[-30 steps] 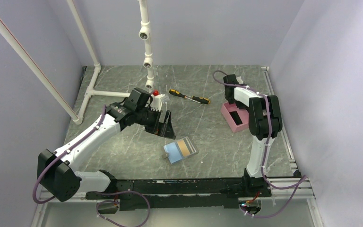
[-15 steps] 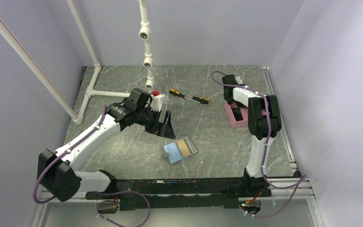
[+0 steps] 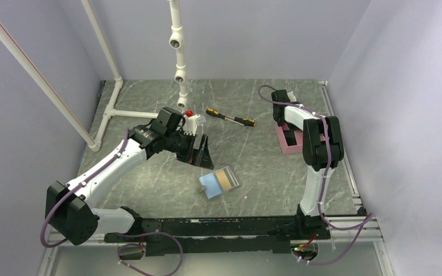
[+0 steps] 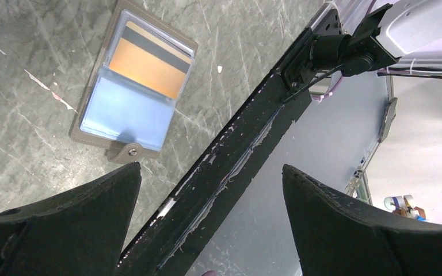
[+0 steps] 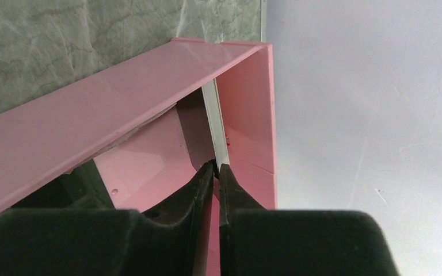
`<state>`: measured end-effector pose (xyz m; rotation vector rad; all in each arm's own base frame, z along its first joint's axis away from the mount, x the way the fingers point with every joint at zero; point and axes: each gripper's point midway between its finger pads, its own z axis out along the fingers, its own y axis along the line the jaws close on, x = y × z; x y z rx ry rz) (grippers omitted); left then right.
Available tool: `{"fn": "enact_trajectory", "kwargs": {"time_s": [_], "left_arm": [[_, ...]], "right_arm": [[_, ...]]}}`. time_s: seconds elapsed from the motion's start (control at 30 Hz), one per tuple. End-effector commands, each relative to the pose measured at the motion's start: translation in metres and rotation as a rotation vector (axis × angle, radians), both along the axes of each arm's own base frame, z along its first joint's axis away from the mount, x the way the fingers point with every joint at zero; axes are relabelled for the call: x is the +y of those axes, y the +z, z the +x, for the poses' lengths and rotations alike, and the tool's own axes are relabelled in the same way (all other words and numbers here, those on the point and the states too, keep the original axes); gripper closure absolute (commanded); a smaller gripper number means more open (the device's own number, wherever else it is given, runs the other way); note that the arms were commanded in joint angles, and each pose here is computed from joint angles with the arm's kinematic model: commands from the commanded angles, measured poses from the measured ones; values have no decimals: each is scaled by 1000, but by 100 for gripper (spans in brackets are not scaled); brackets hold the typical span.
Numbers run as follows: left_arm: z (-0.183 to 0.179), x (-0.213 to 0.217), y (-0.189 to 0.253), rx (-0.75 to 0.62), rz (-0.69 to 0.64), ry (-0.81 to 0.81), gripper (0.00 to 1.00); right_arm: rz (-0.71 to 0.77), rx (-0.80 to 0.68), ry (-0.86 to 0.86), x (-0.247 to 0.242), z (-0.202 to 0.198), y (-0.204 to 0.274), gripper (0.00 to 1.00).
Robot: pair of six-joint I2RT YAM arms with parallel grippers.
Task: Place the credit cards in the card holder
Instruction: Pick up the credit card from the storage box.
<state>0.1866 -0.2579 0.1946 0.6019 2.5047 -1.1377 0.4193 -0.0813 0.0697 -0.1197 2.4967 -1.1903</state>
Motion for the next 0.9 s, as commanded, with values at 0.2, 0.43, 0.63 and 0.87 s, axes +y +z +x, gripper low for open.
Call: {"fn": "enact_trajectory", "kwargs": {"time_s": [0.2, 0.43, 0.63, 0.87], "left_arm": [[-1, -4, 12, -21, -52, -19, 1], [-4, -4, 12, -7, -60, -22, 1], [-6, -6, 12, 13, -75, -30, 1], [-7, -9, 16, 34, -93, -34, 1]], "right_arm": [[-8, -66, -29, -5, 0, 24, 100], [118, -98, -79, 8, -15, 33, 100], [229, -184, -139, 15, -23, 50, 100], [634, -277, -205, 39, -25, 48, 100]]}}
